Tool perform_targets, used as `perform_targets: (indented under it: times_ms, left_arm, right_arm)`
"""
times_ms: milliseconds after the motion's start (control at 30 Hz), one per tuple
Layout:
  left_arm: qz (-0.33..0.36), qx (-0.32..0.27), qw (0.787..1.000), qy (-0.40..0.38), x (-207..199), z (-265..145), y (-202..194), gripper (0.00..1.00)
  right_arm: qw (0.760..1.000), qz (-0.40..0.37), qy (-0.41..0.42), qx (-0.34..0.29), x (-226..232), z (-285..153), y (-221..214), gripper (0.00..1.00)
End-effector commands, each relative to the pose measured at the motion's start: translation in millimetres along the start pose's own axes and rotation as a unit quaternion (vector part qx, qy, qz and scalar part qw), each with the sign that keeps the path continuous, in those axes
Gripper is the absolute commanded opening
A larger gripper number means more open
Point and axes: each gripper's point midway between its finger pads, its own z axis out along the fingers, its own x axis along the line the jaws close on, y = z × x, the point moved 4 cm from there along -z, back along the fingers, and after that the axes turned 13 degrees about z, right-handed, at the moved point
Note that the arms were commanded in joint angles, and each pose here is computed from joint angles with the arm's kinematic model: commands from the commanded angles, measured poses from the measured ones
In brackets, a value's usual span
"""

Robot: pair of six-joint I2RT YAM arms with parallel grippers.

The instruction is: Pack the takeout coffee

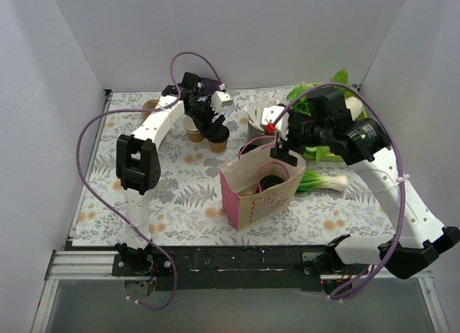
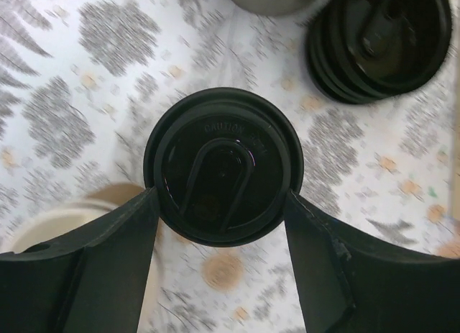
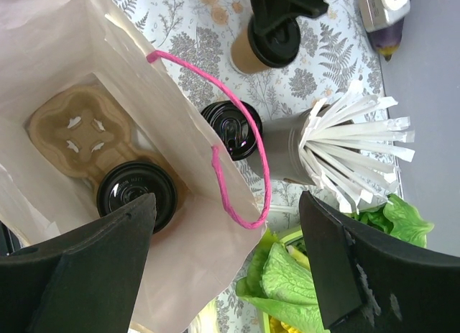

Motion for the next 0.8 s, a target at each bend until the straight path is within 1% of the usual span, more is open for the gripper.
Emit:
perform_targets:
  times_ms: [0,67,100,133,167,200,300,333,367,400,433,533,567,600,667,733,767]
  left_arm:
    - [0.009,-0.02,1.0,0.006,-34.1,-54.6,21.6,0.31]
    - [0.007,-0.02,1.0,0.004,-49.0,-72.5,23.4,0.29]
    - [-0.004,-0.009,1.0,-0.006,-60.3,-72.1,14.9,0.29]
    - [0.002,-0.014,1.0,0.006,-69.0,-88.6,19.5,0.29]
    - [0.004,-0.01,1.0,0.01,-75.2,-94.1,16.3,0.29]
    - [-0.007,0.007,1.0,-0.001,-89.3,-91.5,0.9,0.29]
    - [-0.001,0.008,1.0,0.028,-113.4,-119.9,-2.5,0.29]
    - [-0.015,0.027,0.999,0.016,-127.8,-118.3,-17.2,0.29]
    - [-0.011,0.021,0.999,0.027,-138.7,-131.0,-16.3,0.3]
    - [-0.022,0.024,0.999,0.031,-145.9,-134.6,-20.3,0.3]
    - [-0.036,0.035,0.999,0.017,-160.5,-130.3,-33.6,0.3]
    - [-0.048,0.03,0.998,0.03,-183.9,-142.0,-42.1,0.31]
    - [-0.06,0.039,0.997,0.023,-194.1,-138.2,-53.6,0.31]
    - [-0.056,0.031,0.997,0.033,-201.2,-144.5,-53.2,0.31]
    - [-0.062,0.036,0.997,0.032,-212.4,-140.3,-65.5,0.32]
    - [-0.058,0.028,0.997,0.049,-218.3,-142.4,-69.5,0.31]
    - [-0.065,0.036,0.996,0.053,-223.0,-138.3,-78.0,0.31]
  right_arm:
    - [1.0,-0.006,-0.009,-0.025,-0.8,-1.3,6.9,0.88]
    - [1.0,-0.006,-0.01,-0.026,-1.1,-1.6,7.6,0.88]
    - [1.0,-0.007,-0.012,-0.026,-1.6,-1.7,7.6,0.88]
    - [1.0,-0.008,-0.015,-0.026,-2.4,-2.3,8.1,0.88]
    - [1.0,-0.008,-0.015,-0.026,-3.1,-1.1,7.2,0.88]
    - [0.999,-0.01,-0.017,-0.027,-2.7,-1.6,7.0,0.88]
    - [0.999,-0.007,-0.015,-0.028,-1.8,-0.3,5.1,0.88]
    - [0.999,-0.007,-0.016,-0.03,-1.6,-0.3,5.8,0.87]
    - [0.999,-0.005,-0.015,-0.031,-1.3,0.5,5.9,0.88]
    - [0.999,-0.004,-0.015,-0.035,-1.7,1.0,7.2,0.88]
    - [0.999,-0.001,-0.014,-0.034,-2.1,3.3,6.6,0.87]
    - [0.999,0.003,-0.012,-0.042,-3.2,7.3,8.4,0.87]
    - [0.999,0.004,-0.011,-0.044,-2.9,7.7,9.1,0.87]
    - [0.999,0.004,-0.01,-0.048,-2.5,8.3,9.7,0.87]
    - [0.999,0.006,-0.004,-0.05,-0.8,11.4,8.1,0.87]
    - [0.999,0.007,-0.002,-0.051,-0.1,13.2,6.3,0.87]
    - [0.999,0.006,0.0,-0.053,1.0,13.4,6.6,0.87]
